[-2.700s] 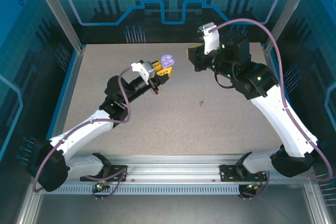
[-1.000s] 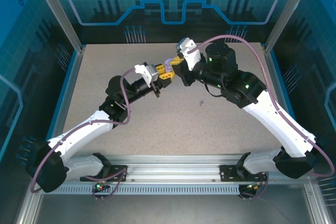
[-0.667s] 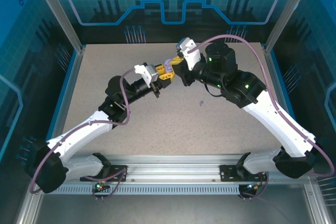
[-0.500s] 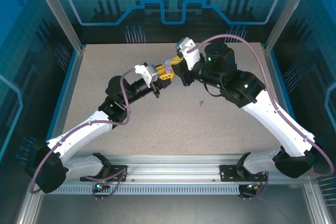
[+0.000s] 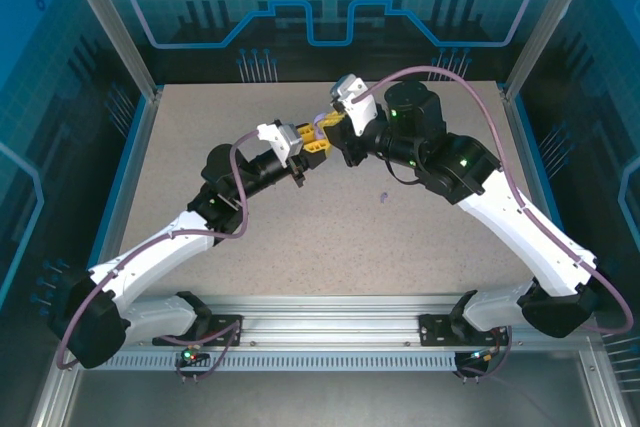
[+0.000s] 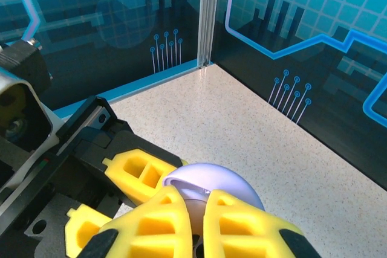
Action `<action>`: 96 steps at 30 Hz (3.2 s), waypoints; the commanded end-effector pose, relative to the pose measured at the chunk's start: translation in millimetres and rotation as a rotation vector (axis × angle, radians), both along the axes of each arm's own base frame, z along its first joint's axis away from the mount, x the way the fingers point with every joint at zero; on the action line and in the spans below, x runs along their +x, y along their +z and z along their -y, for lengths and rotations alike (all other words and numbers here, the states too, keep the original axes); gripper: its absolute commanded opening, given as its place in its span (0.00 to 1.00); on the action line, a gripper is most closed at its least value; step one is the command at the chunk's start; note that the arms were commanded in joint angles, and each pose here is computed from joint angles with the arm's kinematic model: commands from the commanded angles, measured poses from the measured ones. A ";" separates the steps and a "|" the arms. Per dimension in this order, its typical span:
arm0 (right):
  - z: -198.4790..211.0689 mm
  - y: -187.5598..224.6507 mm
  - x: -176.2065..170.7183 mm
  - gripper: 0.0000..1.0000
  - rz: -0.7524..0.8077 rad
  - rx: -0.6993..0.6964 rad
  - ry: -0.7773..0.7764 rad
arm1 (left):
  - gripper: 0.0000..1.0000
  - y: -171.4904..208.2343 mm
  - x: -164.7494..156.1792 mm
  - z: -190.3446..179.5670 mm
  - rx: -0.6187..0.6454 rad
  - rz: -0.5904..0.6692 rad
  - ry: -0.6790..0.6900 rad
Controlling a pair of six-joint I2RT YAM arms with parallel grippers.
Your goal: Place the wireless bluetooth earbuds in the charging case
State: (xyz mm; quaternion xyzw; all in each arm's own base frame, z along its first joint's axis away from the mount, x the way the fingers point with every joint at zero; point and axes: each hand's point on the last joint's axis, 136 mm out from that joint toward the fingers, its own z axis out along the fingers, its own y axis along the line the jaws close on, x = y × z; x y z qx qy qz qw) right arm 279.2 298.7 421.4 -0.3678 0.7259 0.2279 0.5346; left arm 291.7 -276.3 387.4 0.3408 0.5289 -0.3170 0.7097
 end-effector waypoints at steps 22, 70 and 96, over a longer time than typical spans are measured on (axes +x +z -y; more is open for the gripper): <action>0.2 17.4 -9.3 0.42 -0.014 0.012 0.057 | 0.00 35.1 -12.4 -3.3 -0.043 0.101 -0.006; 187.4 -304.3 121.5 1.00 -0.938 -0.271 -1.169 | 0.00 36.2 -16.0 -13.5 -0.060 0.131 0.034; 154.5 -375.1 99.7 0.72 -1.169 -0.260 -1.049 | 0.00 39.7 -19.4 -14.9 -0.072 0.137 0.028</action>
